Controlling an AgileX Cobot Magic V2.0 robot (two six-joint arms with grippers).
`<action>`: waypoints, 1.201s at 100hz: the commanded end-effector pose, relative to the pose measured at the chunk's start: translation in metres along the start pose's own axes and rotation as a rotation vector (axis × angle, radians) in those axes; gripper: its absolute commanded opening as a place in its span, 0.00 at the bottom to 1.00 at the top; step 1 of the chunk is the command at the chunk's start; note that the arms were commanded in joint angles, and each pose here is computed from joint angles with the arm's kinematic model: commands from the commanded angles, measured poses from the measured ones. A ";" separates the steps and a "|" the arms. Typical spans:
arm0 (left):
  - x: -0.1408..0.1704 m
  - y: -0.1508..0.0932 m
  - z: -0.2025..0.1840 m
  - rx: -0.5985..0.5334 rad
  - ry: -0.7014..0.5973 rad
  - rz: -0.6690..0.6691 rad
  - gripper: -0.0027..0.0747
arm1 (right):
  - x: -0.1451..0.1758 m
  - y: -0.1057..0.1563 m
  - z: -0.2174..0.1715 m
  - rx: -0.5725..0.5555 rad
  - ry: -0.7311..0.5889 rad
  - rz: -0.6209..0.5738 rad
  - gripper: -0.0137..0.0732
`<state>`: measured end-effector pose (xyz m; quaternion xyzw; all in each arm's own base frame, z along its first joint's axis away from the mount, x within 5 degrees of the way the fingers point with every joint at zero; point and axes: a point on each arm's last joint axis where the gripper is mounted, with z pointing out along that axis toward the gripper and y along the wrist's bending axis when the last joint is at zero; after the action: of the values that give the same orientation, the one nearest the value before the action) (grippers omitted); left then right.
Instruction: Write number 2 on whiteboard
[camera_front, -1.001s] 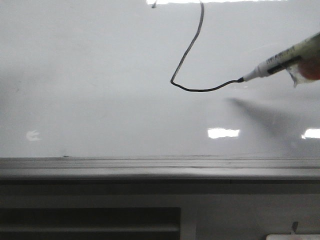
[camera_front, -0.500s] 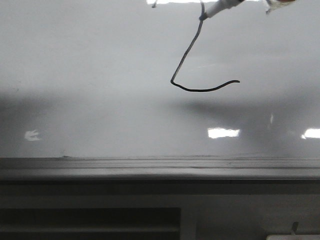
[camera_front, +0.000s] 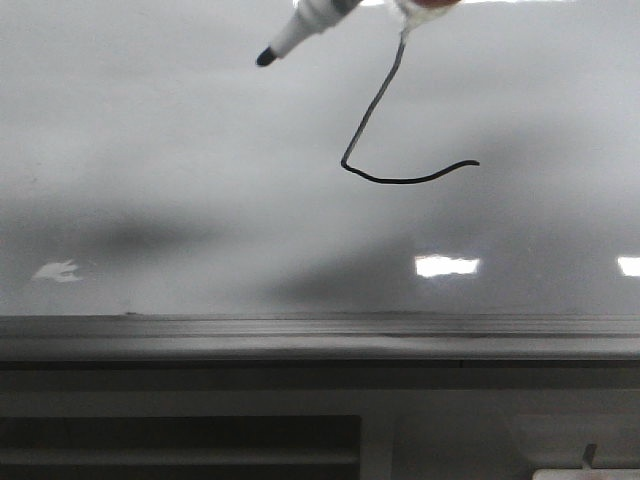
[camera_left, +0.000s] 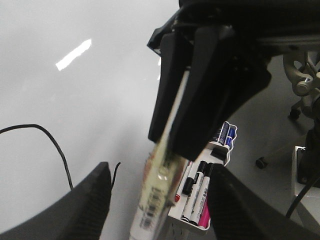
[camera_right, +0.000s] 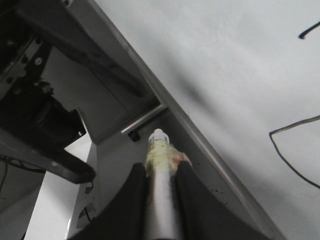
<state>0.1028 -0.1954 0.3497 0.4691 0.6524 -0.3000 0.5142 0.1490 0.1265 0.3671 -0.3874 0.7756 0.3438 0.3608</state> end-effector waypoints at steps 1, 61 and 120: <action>-0.017 0.003 -0.001 -0.034 -0.085 0.017 0.53 | -0.014 0.008 -0.003 -0.025 -0.071 -0.034 0.10; -0.009 0.003 0.006 -0.024 -0.011 0.125 0.43 | -0.016 0.014 -0.003 -0.085 -0.094 -0.053 0.10; -0.006 0.001 0.006 -0.009 0.030 0.167 0.05 | -0.014 0.016 -0.003 -0.103 -0.081 -0.061 0.10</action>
<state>0.1059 -0.2022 0.3346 0.5490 0.6340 -0.2323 0.4926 0.1444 0.1347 0.3682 -0.4172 0.7513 0.3663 0.3569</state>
